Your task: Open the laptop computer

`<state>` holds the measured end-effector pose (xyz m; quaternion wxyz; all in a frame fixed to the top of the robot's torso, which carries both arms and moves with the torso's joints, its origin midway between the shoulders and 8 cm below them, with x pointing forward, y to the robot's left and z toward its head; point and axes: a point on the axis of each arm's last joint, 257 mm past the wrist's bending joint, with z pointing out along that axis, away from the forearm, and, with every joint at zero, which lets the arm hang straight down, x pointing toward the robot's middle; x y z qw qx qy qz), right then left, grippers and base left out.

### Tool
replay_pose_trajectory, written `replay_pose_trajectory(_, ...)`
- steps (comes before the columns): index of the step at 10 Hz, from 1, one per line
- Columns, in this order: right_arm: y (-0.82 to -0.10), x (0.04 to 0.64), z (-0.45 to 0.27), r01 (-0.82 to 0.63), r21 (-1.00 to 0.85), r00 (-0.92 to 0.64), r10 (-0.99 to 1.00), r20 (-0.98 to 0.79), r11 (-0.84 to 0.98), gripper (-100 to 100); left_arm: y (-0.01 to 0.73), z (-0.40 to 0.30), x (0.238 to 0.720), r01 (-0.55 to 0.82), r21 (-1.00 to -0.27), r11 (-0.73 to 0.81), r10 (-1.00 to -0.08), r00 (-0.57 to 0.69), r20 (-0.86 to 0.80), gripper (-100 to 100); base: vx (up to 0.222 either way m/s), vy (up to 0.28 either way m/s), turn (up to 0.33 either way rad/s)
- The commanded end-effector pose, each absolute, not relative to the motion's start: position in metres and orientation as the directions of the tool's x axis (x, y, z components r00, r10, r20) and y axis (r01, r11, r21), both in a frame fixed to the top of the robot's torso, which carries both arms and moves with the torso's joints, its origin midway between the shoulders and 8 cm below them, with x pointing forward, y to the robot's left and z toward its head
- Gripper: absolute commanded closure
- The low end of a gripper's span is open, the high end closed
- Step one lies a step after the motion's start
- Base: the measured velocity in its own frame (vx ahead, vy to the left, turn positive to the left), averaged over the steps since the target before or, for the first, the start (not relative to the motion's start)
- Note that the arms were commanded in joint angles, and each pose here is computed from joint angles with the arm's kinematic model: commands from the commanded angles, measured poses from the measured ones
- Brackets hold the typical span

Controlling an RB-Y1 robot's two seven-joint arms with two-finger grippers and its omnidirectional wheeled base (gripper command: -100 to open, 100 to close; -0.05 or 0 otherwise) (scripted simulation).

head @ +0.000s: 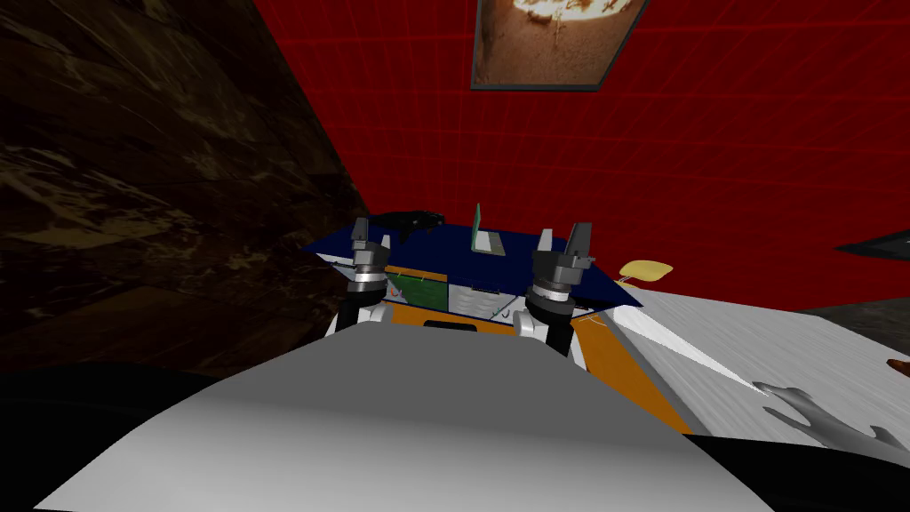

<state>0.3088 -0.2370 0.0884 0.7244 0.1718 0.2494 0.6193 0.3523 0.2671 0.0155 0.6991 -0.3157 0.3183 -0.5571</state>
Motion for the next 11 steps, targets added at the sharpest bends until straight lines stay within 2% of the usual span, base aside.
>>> replay_pose_trajectory(1, -0.237, 0.309, 0.088, -0.812, 0.558, 0.109, 0.983, -0.149, 0.174, 0, 0.267, 0.016, 0.352, 0.578, -0.796, 0.18, -0.98, 0.177, -0.093, 0, 0.0, 0.0, 0.0)
replay_pose_trajectory(9, -0.237, 0.309, 0.088, -0.812, 0.557, 0.109, 0.983, -0.149, 0.174, 0, 0.267, 0.016, 0.352, 0.578, -0.796, 0.18, -0.98, 0.177, -0.093, 0, 0.0, 0.0, 0.0)
replay_pose_trajectory(10, -0.238, 0.312, 0.08, -0.795, 0.573, 0.111, 0.976, -0.188, 0.201, -100, 0.267, 0.016, 0.352, 0.578, -0.796, 0.18, -0.98, 0.177, -0.093, 0, 0.001, 0.021, -0.005)
replay_pose_trajectory(11, -0.24, 0.316, 0.072, -0.777, 0.587, 0.115, 0.968, -0.224, 0.228, -100, 0.267, 0.016, 0.352, 0.578, -0.796, 0.18, -0.98, 0.177, -0.093, 0, -0.01, 0.051, -0.013)
